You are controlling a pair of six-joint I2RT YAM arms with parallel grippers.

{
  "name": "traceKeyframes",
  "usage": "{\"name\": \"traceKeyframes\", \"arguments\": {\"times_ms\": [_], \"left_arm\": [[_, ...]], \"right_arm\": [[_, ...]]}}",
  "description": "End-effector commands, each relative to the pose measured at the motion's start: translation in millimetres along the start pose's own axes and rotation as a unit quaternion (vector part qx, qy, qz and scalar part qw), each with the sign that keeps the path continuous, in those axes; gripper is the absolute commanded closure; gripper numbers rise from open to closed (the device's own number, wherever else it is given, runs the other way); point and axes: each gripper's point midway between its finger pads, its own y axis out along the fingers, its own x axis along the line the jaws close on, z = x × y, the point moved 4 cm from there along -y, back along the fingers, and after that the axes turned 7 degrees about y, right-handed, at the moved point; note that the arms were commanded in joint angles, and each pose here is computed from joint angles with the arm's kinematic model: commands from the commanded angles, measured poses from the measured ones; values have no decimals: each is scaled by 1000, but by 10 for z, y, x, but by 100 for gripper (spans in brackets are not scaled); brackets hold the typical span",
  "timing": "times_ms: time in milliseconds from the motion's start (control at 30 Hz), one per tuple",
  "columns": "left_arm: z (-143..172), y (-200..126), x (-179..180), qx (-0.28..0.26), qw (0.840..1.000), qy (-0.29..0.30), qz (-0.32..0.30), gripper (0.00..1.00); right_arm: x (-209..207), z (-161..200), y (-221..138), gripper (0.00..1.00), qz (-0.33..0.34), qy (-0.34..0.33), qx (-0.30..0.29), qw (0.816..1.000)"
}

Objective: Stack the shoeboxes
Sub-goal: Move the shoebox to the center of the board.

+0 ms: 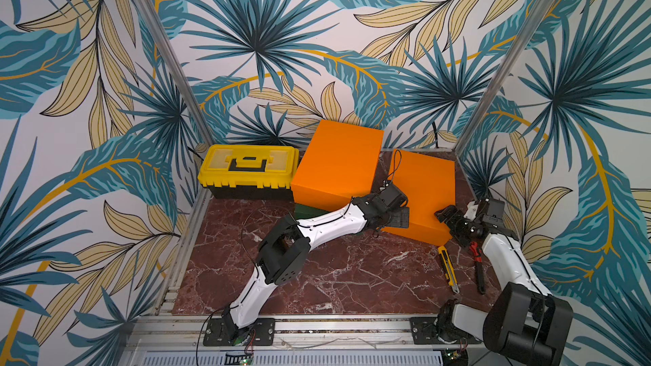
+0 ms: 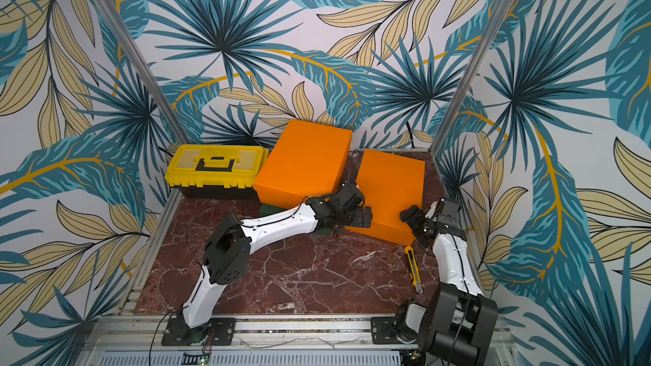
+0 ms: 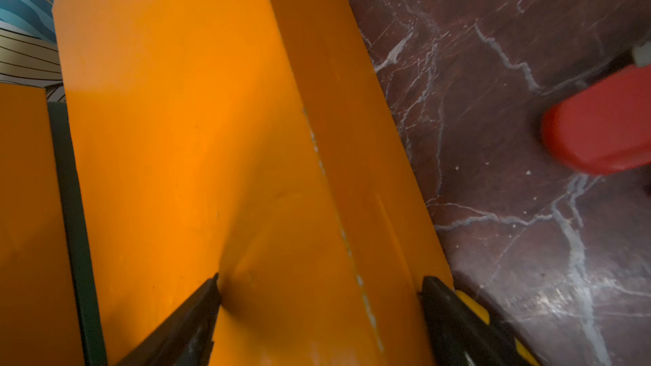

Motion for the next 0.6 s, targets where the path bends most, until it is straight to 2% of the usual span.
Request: {"name": "traceKeyframes", "arguments": {"times_ms": [0,200,567], "left_arm": [[166,-114,-206,15,999,20,28,2],[159,-211,-176,9,999,22,24,1],[-27,-347,-189,-20,999,30,22,1]], "right_arm": [[-121,350,2,9,24,5,72,997],[-129,307,-61,0,40,-2,58,998],[24,136,-119,1,27,-5,34,999]]}}
